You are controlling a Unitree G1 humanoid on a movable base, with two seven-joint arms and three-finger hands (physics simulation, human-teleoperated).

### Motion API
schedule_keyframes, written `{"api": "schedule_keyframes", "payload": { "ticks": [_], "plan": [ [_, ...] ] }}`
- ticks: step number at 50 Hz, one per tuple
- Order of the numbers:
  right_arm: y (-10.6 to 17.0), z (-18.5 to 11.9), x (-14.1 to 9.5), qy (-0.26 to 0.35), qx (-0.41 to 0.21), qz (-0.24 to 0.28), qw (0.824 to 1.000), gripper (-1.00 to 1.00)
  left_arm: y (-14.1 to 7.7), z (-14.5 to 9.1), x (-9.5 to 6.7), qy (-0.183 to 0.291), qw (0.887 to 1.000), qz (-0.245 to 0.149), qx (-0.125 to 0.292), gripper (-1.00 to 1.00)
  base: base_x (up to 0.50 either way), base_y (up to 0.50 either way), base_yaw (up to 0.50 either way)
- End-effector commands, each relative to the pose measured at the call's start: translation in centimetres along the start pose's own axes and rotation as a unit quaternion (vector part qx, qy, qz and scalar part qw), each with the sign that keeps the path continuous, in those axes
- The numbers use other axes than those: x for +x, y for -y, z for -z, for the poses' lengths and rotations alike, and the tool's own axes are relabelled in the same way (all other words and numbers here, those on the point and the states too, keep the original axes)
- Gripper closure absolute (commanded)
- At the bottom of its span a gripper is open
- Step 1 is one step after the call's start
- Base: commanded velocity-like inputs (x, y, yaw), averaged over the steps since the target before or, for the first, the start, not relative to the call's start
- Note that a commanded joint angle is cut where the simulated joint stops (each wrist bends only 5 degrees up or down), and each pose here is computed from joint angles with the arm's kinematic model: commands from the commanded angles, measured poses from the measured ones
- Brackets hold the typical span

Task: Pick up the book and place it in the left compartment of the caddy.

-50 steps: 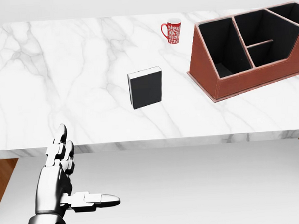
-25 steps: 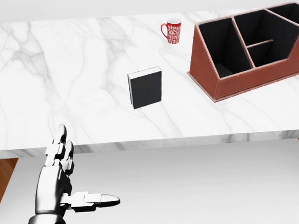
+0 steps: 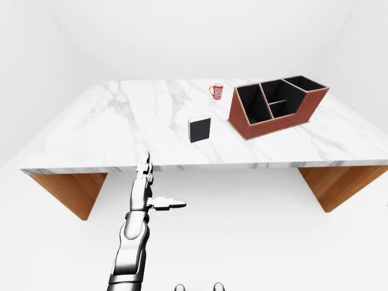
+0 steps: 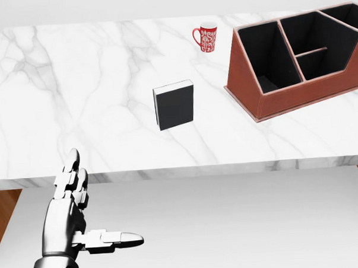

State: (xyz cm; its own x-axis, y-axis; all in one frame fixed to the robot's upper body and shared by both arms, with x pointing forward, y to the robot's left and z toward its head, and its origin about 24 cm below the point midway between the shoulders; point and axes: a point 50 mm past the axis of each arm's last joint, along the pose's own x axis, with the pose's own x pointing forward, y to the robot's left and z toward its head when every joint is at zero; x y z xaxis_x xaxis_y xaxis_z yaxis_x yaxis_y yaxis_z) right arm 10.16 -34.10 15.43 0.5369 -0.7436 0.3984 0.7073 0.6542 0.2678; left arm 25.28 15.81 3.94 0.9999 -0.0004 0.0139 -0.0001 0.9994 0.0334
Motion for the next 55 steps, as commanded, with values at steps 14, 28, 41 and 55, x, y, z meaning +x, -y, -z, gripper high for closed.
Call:
{"api": "schedule_keyframes", "payload": {
  "ticks": [14,28,41,55],
  "plan": [
    [0.5,0.5,0.0,-0.012,0.016,0.011,1.000,-1.00,0.0,-0.3,0.0,0.017,1.000,-0.010,0.024,-1.00,0.00,0.00,0.00],
    [0.6,-0.1,-0.2,-0.006,0.049,0.008,0.999,-1.00,0.1,-0.1,0.1,0.015,1.000,-0.005,0.027,-1.00,0.00,0.00,0.00],
    [0.6,0.2,-0.3,-0.011,0.038,0.000,0.999,-1.00,0.2,0.0,0.1,0.013,0.999,-0.005,0.043,-1.00,0.00,0.00,0.22],
    [0.6,0.3,-0.3,-0.013,0.037,0.001,0.999,-1.00,0.3,0.1,0.0,0.013,0.999,-0.004,0.044,-1.00,0.00,0.00,0.22]
  ]
}}
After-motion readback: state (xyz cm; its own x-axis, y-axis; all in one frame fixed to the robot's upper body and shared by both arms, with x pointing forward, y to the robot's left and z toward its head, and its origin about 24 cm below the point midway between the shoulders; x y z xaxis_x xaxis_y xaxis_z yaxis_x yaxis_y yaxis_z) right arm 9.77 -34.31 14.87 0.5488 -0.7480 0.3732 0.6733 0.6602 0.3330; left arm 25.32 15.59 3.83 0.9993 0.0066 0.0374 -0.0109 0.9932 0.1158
